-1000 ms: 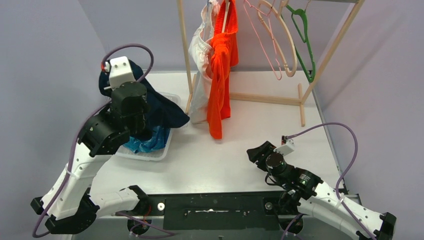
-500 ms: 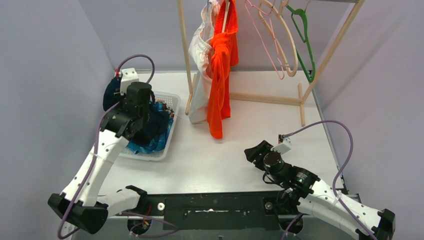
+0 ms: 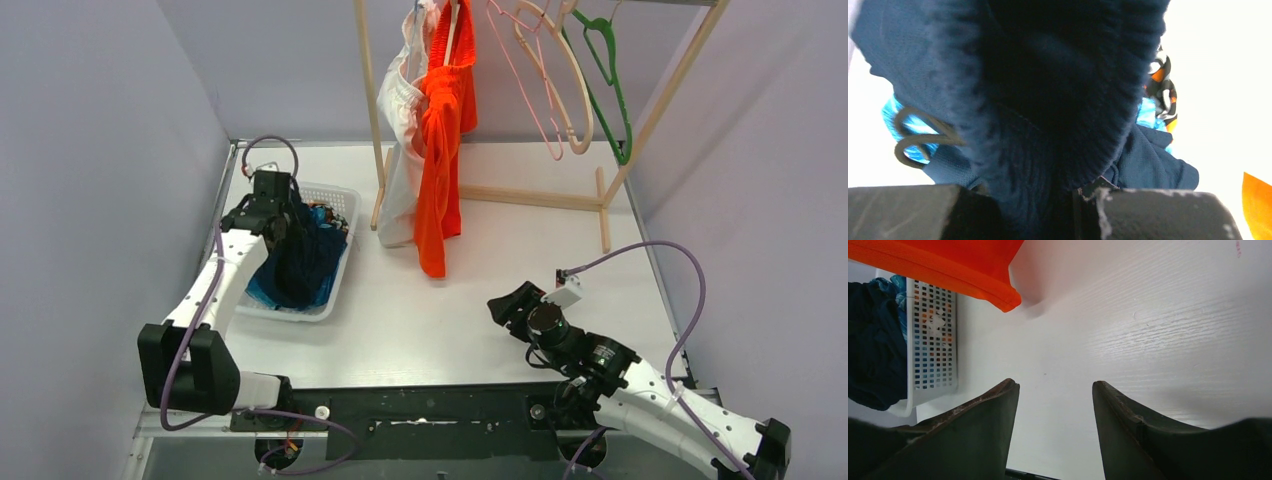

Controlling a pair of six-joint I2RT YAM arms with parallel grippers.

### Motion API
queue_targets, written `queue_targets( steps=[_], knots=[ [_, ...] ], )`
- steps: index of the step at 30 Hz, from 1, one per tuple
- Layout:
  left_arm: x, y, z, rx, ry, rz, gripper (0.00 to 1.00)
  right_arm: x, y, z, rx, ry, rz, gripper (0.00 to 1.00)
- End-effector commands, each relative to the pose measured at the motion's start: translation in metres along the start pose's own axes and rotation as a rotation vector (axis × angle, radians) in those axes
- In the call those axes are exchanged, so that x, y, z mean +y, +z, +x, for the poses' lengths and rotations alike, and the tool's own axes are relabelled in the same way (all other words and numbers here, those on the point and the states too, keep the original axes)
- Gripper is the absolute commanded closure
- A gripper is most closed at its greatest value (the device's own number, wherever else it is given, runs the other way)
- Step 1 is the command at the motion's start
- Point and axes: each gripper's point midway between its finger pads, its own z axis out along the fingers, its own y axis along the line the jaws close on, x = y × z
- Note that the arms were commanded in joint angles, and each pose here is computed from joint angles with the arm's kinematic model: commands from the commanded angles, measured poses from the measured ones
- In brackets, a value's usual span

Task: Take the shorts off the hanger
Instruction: Place the shorts in the basket.

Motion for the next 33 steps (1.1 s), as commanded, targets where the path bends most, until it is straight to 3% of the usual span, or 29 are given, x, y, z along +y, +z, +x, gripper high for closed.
queue_targets(
  steps=[1, 5, 7, 11, 20, 27, 30, 33],
  knots=[
    [0.000, 0.025, 0.052, 0.107, -0.192, 0.032, 1.00, 0.009, -0.002, -0.008, -0.034, 0.027, -0.037, 0.43],
    [0.024, 0.041, 0.104, 0.211, -0.342, 0.035, 0.96, 0.004, -0.004, -0.009, -0.037, 0.040, -0.027, 0.43],
    [0.026, 0.041, 0.105, 0.217, -0.353, 0.061, 0.81, 0.003, -0.005, -0.009, -0.040, 0.044, -0.027, 0.43],
    [0.035, 0.031, 0.082, 0.192, -0.352, 0.034, 0.55, -0.001, -0.007, -0.011, -0.048, 0.045, -0.019, 0.43],
    [0.048, -0.039, -0.015, -0.073, -0.337, 0.025, 0.23, -0.005, -0.010, -0.014, -0.064, 0.062, -0.010, 0.43],
    [0.036, -0.082, -0.056, -0.225, -0.301, 0.145, 0.20, -0.003, -0.009, -0.016, -0.072, 0.043, -0.014, 0.44],
    [0.030, -0.082, -0.074, -0.263, -0.278, 0.173, 0.20, -0.001, -0.008, -0.017, -0.073, 0.030, -0.010, 0.44],
    [0.018, -0.065, -0.081, -0.227, -0.262, 0.203, 0.29, 0.001, -0.008, -0.018, -0.073, 0.024, -0.007, 0.44]
  ],
)
